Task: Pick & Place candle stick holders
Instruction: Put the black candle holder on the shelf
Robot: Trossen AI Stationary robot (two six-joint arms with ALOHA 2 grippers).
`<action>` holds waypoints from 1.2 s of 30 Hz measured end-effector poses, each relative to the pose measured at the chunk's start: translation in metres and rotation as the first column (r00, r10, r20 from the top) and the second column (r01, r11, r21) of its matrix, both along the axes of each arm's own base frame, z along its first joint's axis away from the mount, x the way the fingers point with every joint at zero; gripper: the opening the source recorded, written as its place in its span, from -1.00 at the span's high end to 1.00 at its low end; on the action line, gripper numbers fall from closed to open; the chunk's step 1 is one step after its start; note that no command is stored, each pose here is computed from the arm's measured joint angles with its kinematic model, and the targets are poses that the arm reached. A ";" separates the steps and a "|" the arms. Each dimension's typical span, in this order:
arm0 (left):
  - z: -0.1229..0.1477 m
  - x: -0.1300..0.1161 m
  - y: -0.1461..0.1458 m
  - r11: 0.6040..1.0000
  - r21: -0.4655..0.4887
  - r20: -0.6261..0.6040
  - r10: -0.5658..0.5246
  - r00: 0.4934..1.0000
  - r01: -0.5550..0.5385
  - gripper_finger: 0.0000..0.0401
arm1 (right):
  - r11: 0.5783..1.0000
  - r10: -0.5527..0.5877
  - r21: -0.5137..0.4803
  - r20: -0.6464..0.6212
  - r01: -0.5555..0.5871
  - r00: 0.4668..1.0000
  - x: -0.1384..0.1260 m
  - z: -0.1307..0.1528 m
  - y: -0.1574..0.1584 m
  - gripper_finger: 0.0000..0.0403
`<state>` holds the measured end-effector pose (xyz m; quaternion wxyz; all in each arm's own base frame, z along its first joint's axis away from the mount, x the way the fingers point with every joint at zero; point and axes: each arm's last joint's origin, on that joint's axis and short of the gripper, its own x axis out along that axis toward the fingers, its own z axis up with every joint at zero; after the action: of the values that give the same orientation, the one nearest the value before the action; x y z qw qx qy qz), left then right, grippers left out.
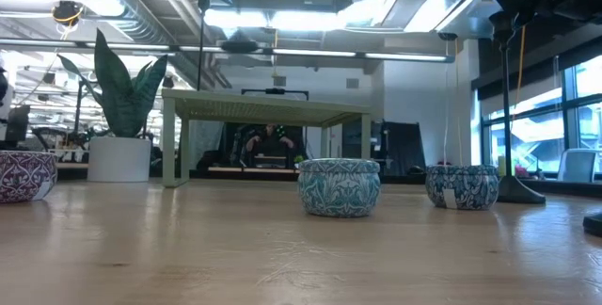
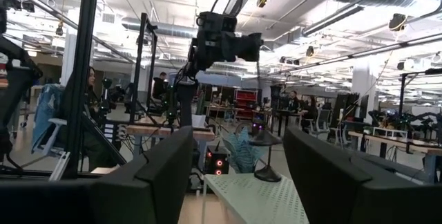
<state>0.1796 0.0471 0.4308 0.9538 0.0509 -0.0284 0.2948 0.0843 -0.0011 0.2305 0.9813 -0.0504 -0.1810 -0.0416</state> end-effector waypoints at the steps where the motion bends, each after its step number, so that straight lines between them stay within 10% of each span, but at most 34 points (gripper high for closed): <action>1: -0.001 -0.006 -0.002 1.000 -0.019 -0.012 -0.008 1.000 0.008 0.47 | 1.000 0.000 0.000 0.001 0.000 1.000 0.000 0.000 0.000 -0.15; 12: -0.044 -0.005 -0.009 0.987 -0.046 -0.013 -0.154 0.988 0.154 0.47 | 1.000 -0.002 0.000 0.009 0.002 1.000 0.000 0.001 0.000 -0.15; 36: -0.093 0.030 0.043 0.985 -0.056 0.014 0.167 0.986 -0.166 0.47 | 1.000 -0.012 -0.023 0.040 0.013 0.999 -0.002 0.004 0.000 -0.15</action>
<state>0.2096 0.0906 0.3381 0.9265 0.0244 -0.0247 0.3746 0.0827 -0.0012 0.2342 0.9766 -0.0623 -0.2006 -0.0467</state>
